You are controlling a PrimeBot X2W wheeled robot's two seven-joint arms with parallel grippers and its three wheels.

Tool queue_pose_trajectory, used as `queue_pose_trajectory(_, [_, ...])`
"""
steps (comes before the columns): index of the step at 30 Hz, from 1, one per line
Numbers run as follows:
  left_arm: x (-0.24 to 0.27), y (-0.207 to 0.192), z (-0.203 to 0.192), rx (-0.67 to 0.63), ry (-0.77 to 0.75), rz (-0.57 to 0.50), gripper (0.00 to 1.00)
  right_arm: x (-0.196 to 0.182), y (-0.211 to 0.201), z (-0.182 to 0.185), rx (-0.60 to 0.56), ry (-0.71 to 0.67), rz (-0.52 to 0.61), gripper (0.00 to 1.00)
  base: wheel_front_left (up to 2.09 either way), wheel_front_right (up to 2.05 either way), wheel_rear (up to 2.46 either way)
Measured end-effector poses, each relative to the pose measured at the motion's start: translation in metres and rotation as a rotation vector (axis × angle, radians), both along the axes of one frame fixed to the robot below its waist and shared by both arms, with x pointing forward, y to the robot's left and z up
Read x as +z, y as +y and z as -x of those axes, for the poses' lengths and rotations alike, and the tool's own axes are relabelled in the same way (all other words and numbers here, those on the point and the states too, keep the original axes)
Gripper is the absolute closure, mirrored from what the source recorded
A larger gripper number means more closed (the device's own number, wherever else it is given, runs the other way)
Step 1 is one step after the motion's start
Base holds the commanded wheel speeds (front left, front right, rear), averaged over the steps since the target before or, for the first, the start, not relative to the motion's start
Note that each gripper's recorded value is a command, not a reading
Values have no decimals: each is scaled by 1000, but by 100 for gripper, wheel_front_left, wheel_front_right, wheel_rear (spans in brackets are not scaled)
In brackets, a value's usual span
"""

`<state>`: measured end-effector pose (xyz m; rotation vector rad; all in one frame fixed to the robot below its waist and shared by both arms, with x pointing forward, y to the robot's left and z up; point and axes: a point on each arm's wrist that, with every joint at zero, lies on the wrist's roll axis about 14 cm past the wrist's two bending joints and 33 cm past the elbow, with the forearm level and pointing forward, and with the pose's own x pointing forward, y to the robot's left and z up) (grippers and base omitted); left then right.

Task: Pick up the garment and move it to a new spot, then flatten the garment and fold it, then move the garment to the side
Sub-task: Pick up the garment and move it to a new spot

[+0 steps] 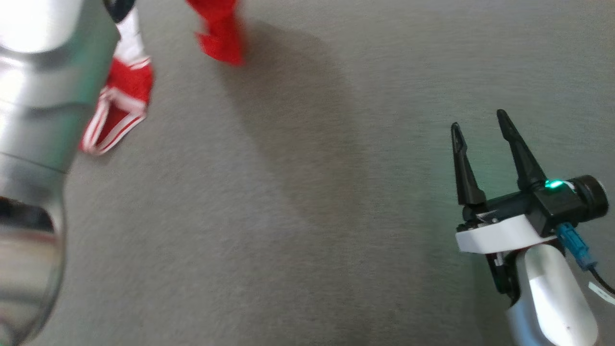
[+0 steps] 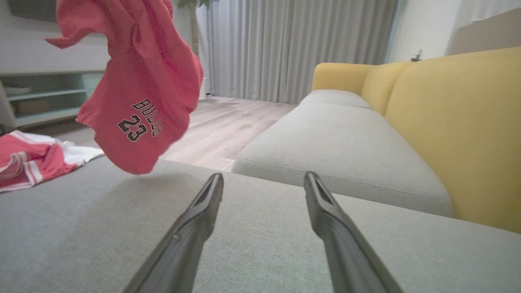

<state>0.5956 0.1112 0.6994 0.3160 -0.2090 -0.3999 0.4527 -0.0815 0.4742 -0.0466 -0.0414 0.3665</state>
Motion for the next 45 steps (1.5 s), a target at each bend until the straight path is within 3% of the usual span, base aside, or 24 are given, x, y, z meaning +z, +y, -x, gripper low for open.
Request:
queue_pose_trajectory(5, [48, -70, 19, -204, -70, 58, 100, 30, -34, 15, -97, -59, -30, 0, 0, 0, 0])
queue_pose_trajectory(12, [57, -183, 71, -544, -98, 111, 100, 62, -90, 39, -256, -128, -85, 0, 0, 0, 0])
queue_pose_trajectory(15, [-2, -214, 91, -648, 58, 154, 100, 66, -110, 49, -315, -137, -77, 0, 0, 0, 0])
queue_pose_trajectory(18, [-116, -226, 127, -693, 344, 175, 100, 66, -126, 58, -363, -135, -67, 0, 0, 0, 0])
queue_pose_trajectory(21, [-217, -206, 171, -621, 598, 222, 100, 59, -127, 64, -371, -112, -70, 0, 0, 0, 0])
queue_pose_trajectory(24, [-274, -180, 204, -509, 711, 244, 100, 47, -123, 66, -364, -76, -75, 0, 0, 0, 0])
queue_pose_trajectory(25, [-274, -180, 204, -509, 711, 244, 64, 47, -123, 66, -364, -76, -75, 0, 0, 0, 0])
queue_pose_trajectory(26, [-282, -173, 207, -461, 709, 246, 0, 45, -120, 66, -356, -68, -76, 0, 0, 0, 0])
queue_pose_trajectory(30, [-266, -156, 196, -295, 582, 275, 0, 30, -102, 68, -304, -25, -54, 0, 0, 0, 0])
queue_pose_trajectory(33, [-223, -130, 179, -142, 420, 372, 0, 15, -89, 73, -270, 20, -56, 0, 0, 0, 0])
queue_pose_trajectory(41, [-202, -12, 220, 281, 230, 410, 0, 16, -76, 94, -238, 25, -83, 0, 0, 0, 0])
queue_pose_trajectory(45, [-194, 15, 244, 355, 178, 421, 0, 23, -65, 105, -211, 8, -125, 0, 0, 0, 0])
